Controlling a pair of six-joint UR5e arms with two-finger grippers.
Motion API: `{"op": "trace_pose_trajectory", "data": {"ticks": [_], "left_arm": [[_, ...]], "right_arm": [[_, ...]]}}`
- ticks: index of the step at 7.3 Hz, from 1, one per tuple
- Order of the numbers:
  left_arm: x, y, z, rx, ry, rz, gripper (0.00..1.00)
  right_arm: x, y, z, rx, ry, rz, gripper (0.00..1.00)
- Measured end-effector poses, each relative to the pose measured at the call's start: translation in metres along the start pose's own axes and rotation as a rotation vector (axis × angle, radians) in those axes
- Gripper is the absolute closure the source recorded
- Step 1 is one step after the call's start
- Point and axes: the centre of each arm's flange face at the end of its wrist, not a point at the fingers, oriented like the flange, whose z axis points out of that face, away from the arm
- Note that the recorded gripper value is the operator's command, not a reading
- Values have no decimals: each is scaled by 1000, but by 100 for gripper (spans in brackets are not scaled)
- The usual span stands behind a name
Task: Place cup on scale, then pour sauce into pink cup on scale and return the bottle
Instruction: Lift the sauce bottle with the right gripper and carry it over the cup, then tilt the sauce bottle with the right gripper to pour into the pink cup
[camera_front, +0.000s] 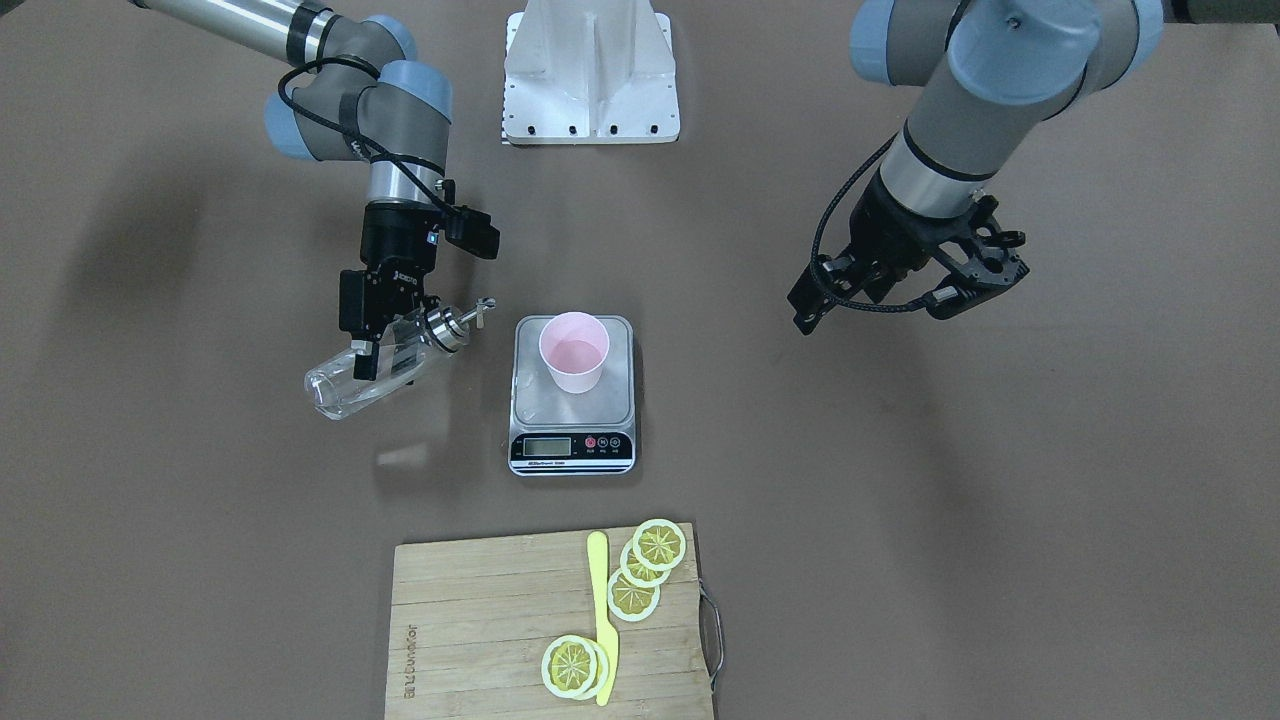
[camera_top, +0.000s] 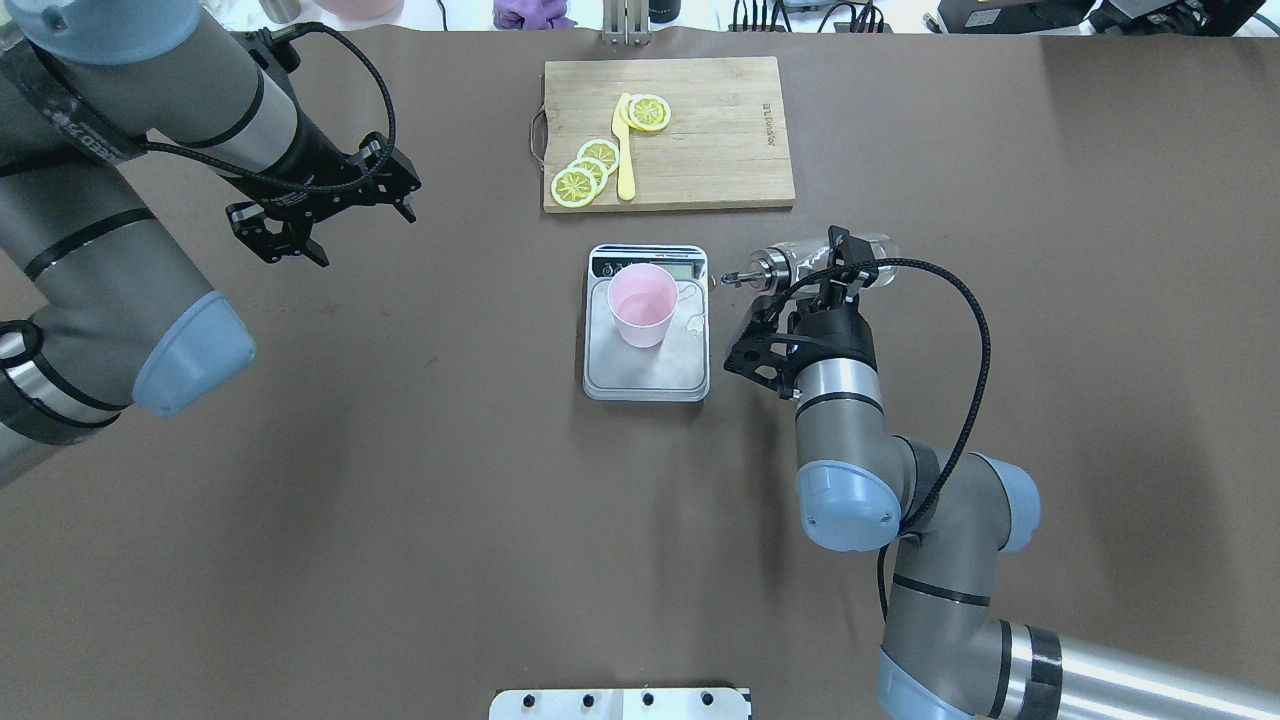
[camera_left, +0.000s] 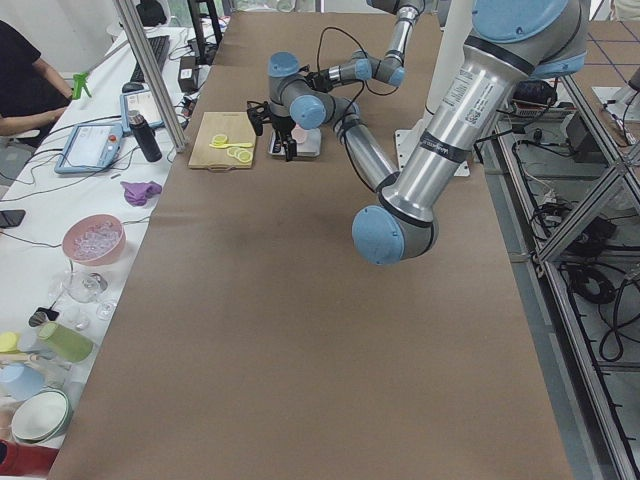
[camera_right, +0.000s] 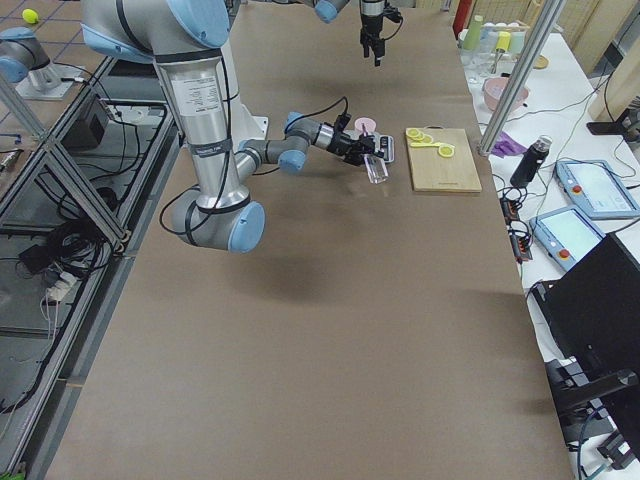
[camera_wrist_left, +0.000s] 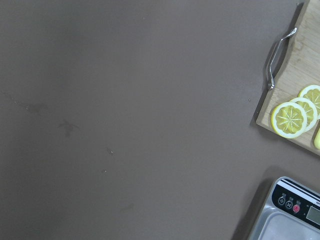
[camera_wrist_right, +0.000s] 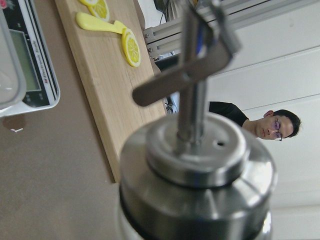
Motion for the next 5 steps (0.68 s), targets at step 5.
{"op": "trace_pose_trajectory", "data": {"ticks": [5], "left_arm": [[-2,-1,3,-2,-6,-1,2]], "right_arm": [[5,-42,12,-52,42,-140,100]]}}
